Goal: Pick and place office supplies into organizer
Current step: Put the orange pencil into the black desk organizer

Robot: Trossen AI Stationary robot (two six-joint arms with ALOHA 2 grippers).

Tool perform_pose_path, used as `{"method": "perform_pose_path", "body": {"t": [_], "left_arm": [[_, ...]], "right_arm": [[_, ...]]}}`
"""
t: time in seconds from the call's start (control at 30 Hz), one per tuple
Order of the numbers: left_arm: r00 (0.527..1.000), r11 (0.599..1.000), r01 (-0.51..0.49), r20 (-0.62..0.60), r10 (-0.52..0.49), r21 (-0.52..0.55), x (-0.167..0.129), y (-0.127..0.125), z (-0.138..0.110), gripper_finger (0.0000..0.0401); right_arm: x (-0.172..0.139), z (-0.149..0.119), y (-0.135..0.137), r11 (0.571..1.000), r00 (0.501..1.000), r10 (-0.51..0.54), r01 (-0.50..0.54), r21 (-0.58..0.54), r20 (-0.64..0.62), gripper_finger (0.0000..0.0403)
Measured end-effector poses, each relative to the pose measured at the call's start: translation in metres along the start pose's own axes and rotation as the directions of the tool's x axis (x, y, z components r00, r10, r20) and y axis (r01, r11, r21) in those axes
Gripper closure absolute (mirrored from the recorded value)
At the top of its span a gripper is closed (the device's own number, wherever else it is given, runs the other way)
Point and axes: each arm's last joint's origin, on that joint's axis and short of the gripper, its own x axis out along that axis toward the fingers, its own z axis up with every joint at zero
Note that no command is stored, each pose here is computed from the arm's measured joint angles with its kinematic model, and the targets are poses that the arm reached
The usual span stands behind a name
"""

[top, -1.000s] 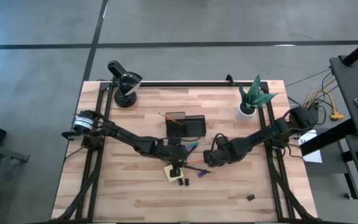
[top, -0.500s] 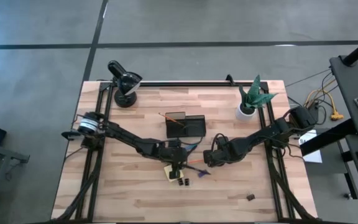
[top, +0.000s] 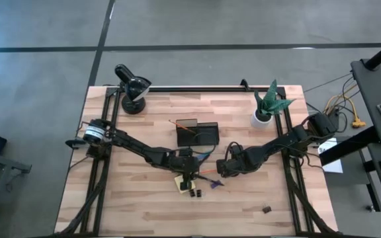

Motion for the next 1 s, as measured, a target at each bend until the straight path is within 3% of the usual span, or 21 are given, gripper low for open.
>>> {"method": "perform_pose_path", "body": {"t": [0.1,0.27,0.4,0.67,1.0], "left_arm": [[0.999,0.999,0.034,-0.008,-0.034,-0.020,0.000,-0.001,0.002,0.0269],[0.997,0.986,0.081,0.014,-0.079,-0.143,-0.001,0.002,0.008,0.0269],[0.997,0.977,0.076,0.022,-0.073,-0.198,0.000,0.005,0.010,0.0269],[1.000,0.978,0.012,0.030,-0.006,-0.207,0.001,0.010,0.009,0.0269],[1.000,0.980,0.005,0.013,-0.003,-0.198,0.013,0.008,0.002,0.0269]], "right_arm": [[0.000,0.000,0.000,1.000,1.000,0.000,0.000,0.001,0.000,0.0394],[0.000,0.000,0.000,1.000,1.000,-0.001,0.001,0.002,-0.004,0.0394],[0.000,-0.001,0.000,1.000,1.000,-0.001,0.001,0.001,-0.004,0.0394],[0.000,-0.001,0.000,1.000,1.000,-0.001,0.001,-0.001,-0.005,0.0394],[0.000,-0.001,0.000,1.000,1.000,-0.002,0.002,0.000,-0.008,0.0394]]}}
